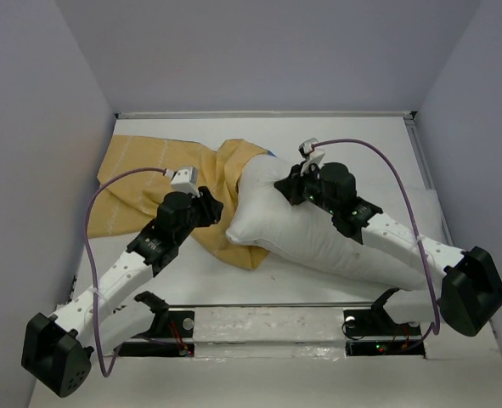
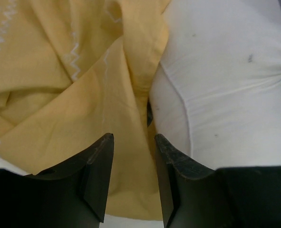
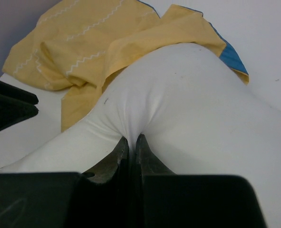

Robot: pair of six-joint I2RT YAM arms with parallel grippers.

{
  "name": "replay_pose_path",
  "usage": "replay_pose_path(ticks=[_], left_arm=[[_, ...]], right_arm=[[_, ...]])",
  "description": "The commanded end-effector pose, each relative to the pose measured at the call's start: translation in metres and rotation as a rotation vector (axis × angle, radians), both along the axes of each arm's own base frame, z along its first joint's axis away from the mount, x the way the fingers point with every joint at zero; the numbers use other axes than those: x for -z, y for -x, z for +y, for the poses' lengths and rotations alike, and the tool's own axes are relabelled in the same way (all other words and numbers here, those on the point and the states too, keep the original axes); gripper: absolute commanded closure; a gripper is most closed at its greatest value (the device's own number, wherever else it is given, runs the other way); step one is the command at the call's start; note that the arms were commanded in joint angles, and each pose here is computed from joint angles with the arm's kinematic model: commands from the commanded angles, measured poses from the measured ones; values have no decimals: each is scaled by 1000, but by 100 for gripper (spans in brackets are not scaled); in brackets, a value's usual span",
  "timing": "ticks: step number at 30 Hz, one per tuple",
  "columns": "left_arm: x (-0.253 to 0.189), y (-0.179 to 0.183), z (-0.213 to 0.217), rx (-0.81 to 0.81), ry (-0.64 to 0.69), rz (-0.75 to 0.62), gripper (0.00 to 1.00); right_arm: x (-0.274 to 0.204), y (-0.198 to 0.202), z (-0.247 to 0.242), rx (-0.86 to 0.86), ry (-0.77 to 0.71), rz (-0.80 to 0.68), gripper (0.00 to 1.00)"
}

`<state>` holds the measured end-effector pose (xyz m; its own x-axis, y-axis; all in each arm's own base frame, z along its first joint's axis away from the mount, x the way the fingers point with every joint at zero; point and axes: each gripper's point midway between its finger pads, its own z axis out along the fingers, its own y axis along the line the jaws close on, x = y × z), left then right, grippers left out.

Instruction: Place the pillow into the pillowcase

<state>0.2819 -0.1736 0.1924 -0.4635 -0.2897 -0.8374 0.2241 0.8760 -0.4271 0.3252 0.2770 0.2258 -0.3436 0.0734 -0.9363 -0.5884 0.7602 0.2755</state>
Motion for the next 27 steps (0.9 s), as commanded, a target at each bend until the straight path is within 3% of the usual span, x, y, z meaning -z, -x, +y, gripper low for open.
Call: replay_pose_path(ticks=[1,8,14,21,23,25,26,27], left_arm=[[46,13,12,-69,-13,99,51],[85,32,-16,33,52,184,54],[101,30,-52,121,27,220,41],[113,21,-74,159,28,234,46],[113,18,-75,148,19,226,56],[109,14,-75,140,19,207,78],[109,12,-75,135,19,201,95],[109,12,-74,131,18,198,100]], right_arm=[[-56,-4,12,-14,-149,-117,100],[-58,-3,1,-11,-187,-100,100],[-59,0,4,-30,-202,-96,100],[-57,3,2,-34,-201,-97,100],[-54,2,2,-31,-199,-91,100],[-52,3,3,-35,-199,-86,100],[-51,4,4,-42,-200,-83,100],[-50,4,4,-44,-200,-80,100]])
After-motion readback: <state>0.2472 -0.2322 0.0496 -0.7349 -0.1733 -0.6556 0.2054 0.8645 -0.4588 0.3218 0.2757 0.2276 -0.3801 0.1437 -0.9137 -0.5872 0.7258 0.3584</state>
